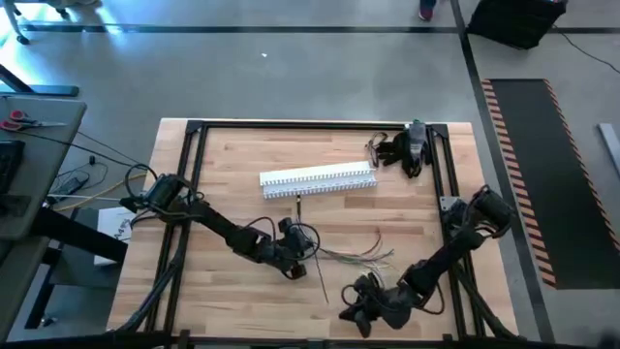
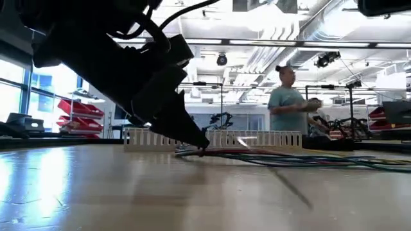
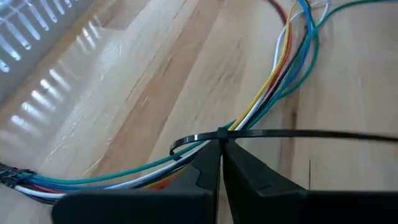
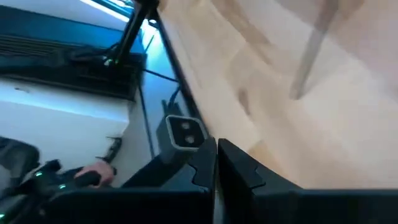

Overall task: Ziptie cables
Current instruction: Wrap the cable wires with black ziptie

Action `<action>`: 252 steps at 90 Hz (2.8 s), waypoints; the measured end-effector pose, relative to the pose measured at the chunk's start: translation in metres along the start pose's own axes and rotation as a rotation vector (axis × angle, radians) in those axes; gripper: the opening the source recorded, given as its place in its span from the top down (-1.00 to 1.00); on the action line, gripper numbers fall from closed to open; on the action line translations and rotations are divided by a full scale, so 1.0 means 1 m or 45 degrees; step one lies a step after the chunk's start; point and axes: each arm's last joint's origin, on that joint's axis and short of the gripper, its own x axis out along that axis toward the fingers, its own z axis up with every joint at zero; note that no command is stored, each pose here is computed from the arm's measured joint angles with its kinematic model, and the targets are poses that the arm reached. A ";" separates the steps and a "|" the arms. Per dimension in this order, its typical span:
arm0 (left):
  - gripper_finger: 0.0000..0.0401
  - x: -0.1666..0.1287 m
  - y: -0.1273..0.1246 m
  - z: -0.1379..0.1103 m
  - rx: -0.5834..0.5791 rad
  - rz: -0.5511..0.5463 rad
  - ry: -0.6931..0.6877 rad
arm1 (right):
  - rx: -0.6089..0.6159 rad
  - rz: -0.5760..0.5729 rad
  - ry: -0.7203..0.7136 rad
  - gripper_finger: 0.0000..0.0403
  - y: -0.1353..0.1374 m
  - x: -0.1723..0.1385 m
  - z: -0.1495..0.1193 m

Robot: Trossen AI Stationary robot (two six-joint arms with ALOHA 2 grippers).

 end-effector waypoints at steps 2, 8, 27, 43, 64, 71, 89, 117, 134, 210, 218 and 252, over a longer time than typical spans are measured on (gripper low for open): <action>1.00 0.000 0.000 0.000 0.004 -0.001 -0.001 | -0.008 -0.006 -0.011 1.00 -0.001 0.001 0.002; 1.00 -0.001 -0.001 0.000 0.018 -0.011 0.001 | -0.040 -0.039 -0.039 1.00 -0.004 0.005 0.010; 1.00 -0.004 -0.006 0.000 0.075 -0.023 -0.016 | -0.144 -0.130 -0.074 0.73 -0.020 0.021 0.049; 1.00 -0.007 -0.013 0.002 0.109 -0.019 -0.043 | -0.094 -0.232 -0.165 0.29 -0.044 0.039 0.076; 1.00 -0.011 -0.019 0.002 0.137 -0.018 -0.061 | -0.108 -0.128 -0.231 0.09 -0.053 0.055 0.093; 1.00 -0.012 -0.020 0.001 0.143 -0.017 -0.065 | -0.107 -0.134 -0.232 0.14 -0.054 0.055 0.095; 1.00 -0.016 -0.024 -0.001 0.164 -0.011 -0.076 | -0.105 -0.169 -0.225 0.49 -0.059 0.056 0.100; 1.00 -0.012 -0.021 0.000 0.158 -0.034 -0.052 | -0.137 -0.097 -0.156 0.99 -0.045 0.055 0.084; 1.00 -0.008 -0.015 0.002 0.147 -0.021 -0.042 | -0.108 -0.024 -0.115 1.00 -0.025 0.052 0.060; 0.57 -0.026 -0.036 -0.020 0.197 -0.247 0.159 | -0.048 -0.053 -0.094 1.00 -0.020 0.044 0.034; 0.55 -0.032 -0.041 -0.021 0.205 -0.183 0.084 | -0.052 -0.054 -0.094 1.00 -0.020 0.044 0.034; 0.59 -0.039 -0.049 -0.014 0.194 0.000 -0.149 | -0.052 -0.047 -0.097 1.00 -0.020 0.044 0.035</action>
